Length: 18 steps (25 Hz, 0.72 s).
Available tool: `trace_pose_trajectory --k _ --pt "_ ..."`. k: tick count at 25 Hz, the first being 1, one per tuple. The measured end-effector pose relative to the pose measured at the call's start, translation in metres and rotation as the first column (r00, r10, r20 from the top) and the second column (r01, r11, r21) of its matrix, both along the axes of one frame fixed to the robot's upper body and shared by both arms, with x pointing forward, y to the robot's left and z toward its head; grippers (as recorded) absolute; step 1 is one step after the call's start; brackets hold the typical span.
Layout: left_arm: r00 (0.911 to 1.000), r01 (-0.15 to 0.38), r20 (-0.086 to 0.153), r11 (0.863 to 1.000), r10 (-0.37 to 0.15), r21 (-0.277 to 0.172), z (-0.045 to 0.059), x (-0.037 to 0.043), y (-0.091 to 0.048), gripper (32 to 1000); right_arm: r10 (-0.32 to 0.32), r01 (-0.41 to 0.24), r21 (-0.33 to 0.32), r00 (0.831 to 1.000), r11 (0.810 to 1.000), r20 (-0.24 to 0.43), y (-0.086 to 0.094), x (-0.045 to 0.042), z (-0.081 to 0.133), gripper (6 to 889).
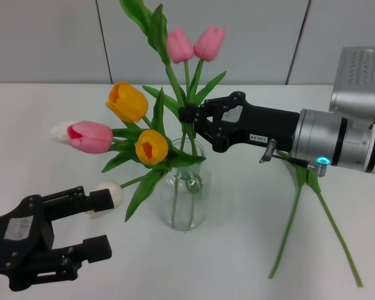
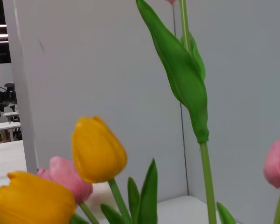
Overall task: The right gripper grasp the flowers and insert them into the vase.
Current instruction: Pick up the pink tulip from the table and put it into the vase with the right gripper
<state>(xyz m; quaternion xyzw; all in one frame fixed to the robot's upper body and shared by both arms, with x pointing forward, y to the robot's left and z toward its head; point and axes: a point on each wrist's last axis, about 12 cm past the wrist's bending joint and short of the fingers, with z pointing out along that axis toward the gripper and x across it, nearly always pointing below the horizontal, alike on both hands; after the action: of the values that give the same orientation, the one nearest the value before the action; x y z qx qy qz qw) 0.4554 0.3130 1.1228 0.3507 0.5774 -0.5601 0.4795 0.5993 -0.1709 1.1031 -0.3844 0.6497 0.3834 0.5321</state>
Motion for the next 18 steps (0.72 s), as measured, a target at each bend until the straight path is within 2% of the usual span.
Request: trace_pose_trajectory --k 18 --pt "1.0000 0.000 0.000 1.000 0.000 0.000 0.000 0.0000 0.000 801 -0.030 0.029 -0.036 0.999 0.999 -0.015 -0.004 -0.0020 -0.012 42"
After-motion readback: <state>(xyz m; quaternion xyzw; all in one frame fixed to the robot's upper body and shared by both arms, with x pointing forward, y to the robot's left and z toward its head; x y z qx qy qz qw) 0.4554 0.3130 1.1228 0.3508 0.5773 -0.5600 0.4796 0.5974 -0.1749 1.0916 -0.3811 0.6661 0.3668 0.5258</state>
